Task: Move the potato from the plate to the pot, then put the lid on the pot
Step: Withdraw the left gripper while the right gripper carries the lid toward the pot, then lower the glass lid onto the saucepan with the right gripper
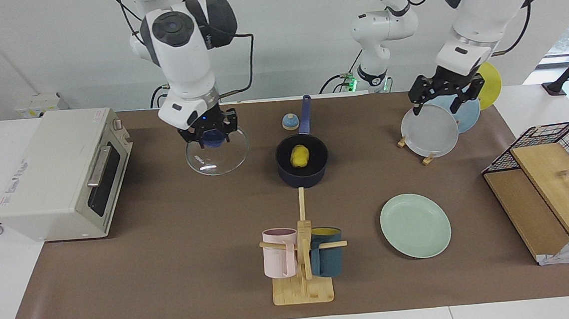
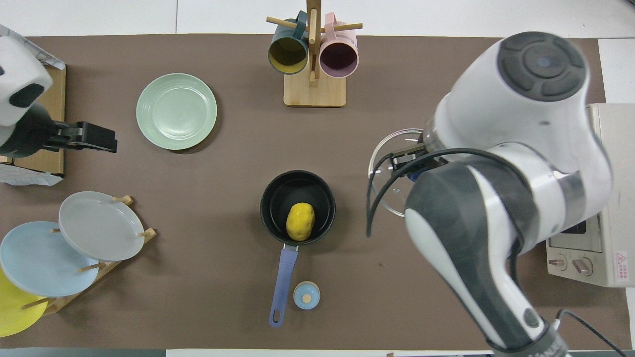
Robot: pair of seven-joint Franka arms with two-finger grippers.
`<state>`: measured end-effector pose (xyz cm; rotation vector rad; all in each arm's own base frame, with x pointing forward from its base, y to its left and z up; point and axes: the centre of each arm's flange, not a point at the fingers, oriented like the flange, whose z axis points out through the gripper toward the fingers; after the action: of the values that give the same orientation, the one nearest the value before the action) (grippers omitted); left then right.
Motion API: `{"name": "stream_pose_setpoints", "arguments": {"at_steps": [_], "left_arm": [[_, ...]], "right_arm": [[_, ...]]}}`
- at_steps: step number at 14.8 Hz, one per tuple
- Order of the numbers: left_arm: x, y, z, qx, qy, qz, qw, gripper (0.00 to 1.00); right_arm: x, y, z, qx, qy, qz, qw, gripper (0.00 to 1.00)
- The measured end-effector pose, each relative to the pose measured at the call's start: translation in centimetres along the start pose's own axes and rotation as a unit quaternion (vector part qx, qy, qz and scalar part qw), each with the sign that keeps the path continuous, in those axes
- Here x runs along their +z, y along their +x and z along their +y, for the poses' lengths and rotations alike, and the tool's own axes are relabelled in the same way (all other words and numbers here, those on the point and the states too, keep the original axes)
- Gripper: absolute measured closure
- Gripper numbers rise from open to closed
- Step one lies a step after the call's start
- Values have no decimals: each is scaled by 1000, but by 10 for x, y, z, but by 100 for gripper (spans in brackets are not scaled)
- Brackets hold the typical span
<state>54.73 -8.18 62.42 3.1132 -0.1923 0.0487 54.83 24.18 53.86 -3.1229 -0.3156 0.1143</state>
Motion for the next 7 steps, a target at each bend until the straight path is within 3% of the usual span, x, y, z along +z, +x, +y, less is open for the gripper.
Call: {"name": "stream_pose_setpoints", "arguments": {"at_steps": [3,7], "left_arm": [[-6,-7,-18,-2,1,-6,1000,0],[-19,-17,-8,-13,5,-9,1000,0]], "right_arm": [[6,-15,-63,-8,-4,-2,1000,33],[22,1,-74,3,6,21,1000,33]]}}
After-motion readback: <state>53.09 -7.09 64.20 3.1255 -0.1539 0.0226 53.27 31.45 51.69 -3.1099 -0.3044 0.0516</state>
